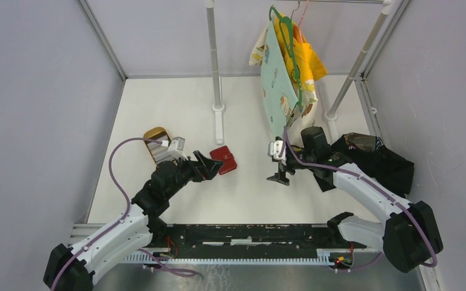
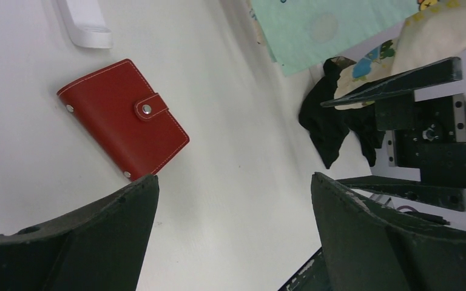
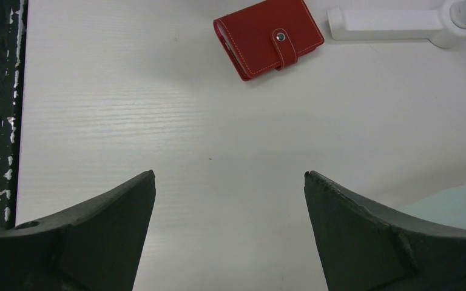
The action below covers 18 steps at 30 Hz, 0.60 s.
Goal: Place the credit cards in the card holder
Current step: Move the card holder to the center of the board.
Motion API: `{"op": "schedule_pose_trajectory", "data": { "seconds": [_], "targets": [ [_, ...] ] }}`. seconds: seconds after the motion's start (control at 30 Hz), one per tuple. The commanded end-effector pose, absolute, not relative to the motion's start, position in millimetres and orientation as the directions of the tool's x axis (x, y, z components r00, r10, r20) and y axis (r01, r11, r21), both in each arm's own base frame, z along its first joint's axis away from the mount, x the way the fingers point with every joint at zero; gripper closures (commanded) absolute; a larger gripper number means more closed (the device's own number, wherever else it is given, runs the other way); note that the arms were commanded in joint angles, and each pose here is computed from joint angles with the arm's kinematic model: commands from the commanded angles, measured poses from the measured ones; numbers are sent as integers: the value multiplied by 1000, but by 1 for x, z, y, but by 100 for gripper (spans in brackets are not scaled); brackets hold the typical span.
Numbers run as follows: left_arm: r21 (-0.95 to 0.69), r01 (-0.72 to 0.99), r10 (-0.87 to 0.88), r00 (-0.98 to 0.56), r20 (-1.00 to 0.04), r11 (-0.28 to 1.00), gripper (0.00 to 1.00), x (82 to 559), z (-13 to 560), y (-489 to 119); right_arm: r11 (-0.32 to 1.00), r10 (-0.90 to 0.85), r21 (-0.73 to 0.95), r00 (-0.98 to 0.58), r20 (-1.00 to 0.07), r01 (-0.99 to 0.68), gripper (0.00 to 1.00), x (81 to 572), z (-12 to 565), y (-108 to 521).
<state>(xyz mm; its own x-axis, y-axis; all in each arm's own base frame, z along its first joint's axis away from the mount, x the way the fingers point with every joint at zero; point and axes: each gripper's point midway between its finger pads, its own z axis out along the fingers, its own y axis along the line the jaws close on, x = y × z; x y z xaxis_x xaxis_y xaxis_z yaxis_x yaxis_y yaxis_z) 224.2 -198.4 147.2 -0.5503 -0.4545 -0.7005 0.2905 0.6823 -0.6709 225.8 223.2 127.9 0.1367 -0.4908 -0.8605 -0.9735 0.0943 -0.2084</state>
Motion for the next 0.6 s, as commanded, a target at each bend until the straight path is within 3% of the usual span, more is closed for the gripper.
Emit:
{"op": "schedule_pose_trajectory", "data": {
  "seconds": [0.0,0.57],
  "targets": [
    [-720,311,-495,-557,-667,620,0,215,161,-202,13,-449,-258,225,-865,-966,2,219,138,229],
    [-706,161,-501,-599,-625,690,4,244,145,-208,-3,-432,-253,229,-872,-968,2,215,131,227]
  ]
}}
